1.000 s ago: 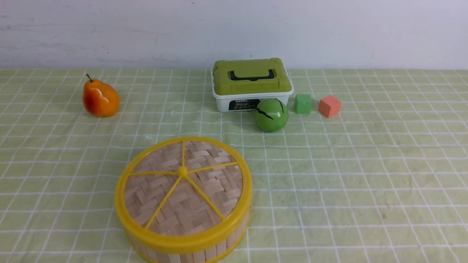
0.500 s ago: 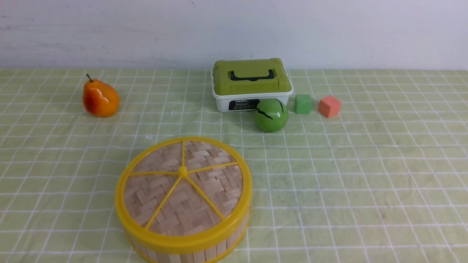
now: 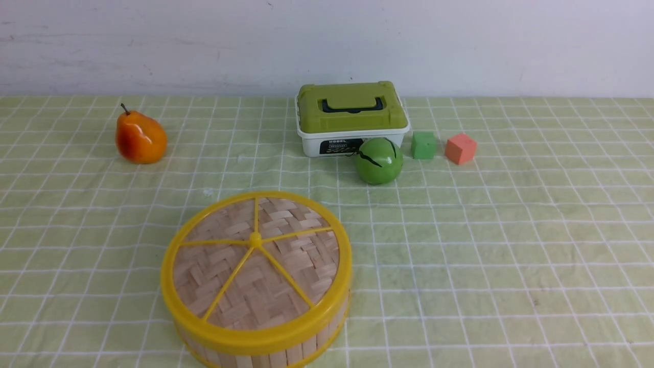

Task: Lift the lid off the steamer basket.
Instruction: Use the right arm to lift the lid of the steamer

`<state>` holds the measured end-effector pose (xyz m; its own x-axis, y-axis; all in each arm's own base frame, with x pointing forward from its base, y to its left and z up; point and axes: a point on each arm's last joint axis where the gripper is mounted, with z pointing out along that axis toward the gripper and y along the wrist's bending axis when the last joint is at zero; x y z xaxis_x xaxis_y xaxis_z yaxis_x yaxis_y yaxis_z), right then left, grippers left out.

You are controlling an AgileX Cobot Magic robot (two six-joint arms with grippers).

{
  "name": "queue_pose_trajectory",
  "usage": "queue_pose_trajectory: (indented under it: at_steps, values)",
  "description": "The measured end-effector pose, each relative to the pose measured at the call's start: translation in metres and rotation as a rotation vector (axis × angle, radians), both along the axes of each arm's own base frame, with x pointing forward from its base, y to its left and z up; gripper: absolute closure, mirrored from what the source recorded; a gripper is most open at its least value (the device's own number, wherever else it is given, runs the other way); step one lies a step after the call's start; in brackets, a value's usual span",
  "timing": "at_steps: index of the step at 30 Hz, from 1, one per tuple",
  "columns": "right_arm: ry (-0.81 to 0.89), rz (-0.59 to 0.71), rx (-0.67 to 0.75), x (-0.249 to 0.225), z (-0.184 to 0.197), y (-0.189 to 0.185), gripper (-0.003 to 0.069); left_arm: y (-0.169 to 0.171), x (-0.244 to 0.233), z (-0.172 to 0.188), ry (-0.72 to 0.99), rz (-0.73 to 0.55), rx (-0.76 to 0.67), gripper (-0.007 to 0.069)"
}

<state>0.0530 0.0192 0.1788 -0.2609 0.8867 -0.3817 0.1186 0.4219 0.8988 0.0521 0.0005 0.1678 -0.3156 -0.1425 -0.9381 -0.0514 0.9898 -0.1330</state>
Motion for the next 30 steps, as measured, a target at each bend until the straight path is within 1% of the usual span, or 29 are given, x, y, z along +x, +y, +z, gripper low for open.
queue_pose_trajectory:
  at_steps: [1, 5, 8, 9, 10, 12, 14, 15, 16, 18, 19, 20, 21, 22, 23, 24, 25, 26, 27, 30]
  values:
    - [-0.006, -0.003, 0.020, 0.000, 0.001, 0.000, 0.0418, 0.000, 0.000, 0.000, 0.000, 0.000, 0.000, 0.0386]
    - [-0.014, -0.006, 0.003, 0.000, 0.001, 0.000, 0.0418, 0.000, 0.000, 0.000, 0.000, 0.000, 0.000, 0.0386]
    - [-0.023, -0.006, -0.051, 0.001, 0.001, -0.002, 0.0418, 0.000, 0.000, 0.000, 0.000, 0.000, 0.000, 0.0386]
    - [-0.035, 0.001, -0.107, 0.001, 0.001, -0.002, 0.0424, 0.000, 0.000, 0.000, 0.000, 0.000, 0.000, 0.0386]
    - [-0.036, 0.002, -0.113, 0.001, 0.001, -0.002, 0.0426, 0.000, 0.000, 0.000, 0.000, 0.000, 0.000, 0.0386]
    - [-0.068, 0.032, -0.224, 0.000, 0.009, -0.001, 0.0479, 0.000, 0.000, 0.000, 0.000, 0.000, 0.000, 0.0386]
    - [-0.098, 0.050, -0.289, -0.001, 0.020, -0.001, 0.0528, 0.000, 0.000, 0.000, 0.000, 0.000, 0.000, 0.0386]
    - [-0.131, 0.082, -0.401, -0.002, 0.044, 0.000, 0.0606, 0.000, 0.000, 0.000, 0.000, 0.000, 0.000, 0.0386]
    - [-0.142, 0.105, -0.477, -0.001, 0.056, 0.001, 0.0640, 0.000, 0.000, 0.000, 0.000, 0.000, 0.000, 0.0386]
    - [-0.139, 0.174, -0.645, 0.003, 0.085, 0.002, 0.0670, 0.000, 0.000, 0.000, 0.000, 0.000, 0.000, 0.0386]
    - [-0.137, 0.224, -0.756, 0.008, 0.106, 0.003, 0.0677, 0.000, 0.000, 0.000, 0.000, 0.000, 0.000, 0.0386]
    - [-0.132, 0.231, -0.761, 0.009, 0.109, 0.003, 0.0677, 0.000, 0.000, 0.000, 0.000, 0.000, 0.000, 0.0386]
    - [-0.101, 0.341, -0.921, 0.017, 0.133, 0.005, 0.0680, 0.000, 0.000, 0.000, 0.000, 0.000, 0.000, 0.0386]
    - [-0.099, 0.388, -0.985, 0.022, 0.149, 0.006, 0.0680, 0.000, 0.000, 0.000, 0.000, 0.000, 0.000, 0.0386]
    - [-0.064, 0.476, -1.053, 0.032, 0.160, 0.007, 0.0680, 0.000, 0.000, 0.000, 0.000, 0.000, 0.000, 0.0386]
    - [-0.068, 0.478, -1.062, 0.034, 0.164, 0.007, 0.0680, 0.000, 0.000, 0.000, 0.000, 0.000, 0.000, 0.0386]
    - [-0.047, 0.565, -1.108, 0.045, 0.180, 0.008, 0.0680, 0.000, 0.000, 0.000, 0.000, 0.000, 0.000, 0.0386]
    - [-0.036, 0.597, -1.115, 0.047, 0.183, 0.009, 0.0680, 0.000, 0.000, 0.000, 0.000, 0.000, 0.000, 0.0386]
    - [-0.029, 0.691, -1.129, 0.063, 0.201, 0.013, 0.0679, 0.000, 0.000, 0.000, 0.000, 0.000, 0.000, 0.0386]
    - [-0.003, 0.841, -1.130, 0.085, 0.219, 0.024, 0.0678, 0.000, 0.000, 0.000, 0.000, 0.000, 0.000, 0.0386]
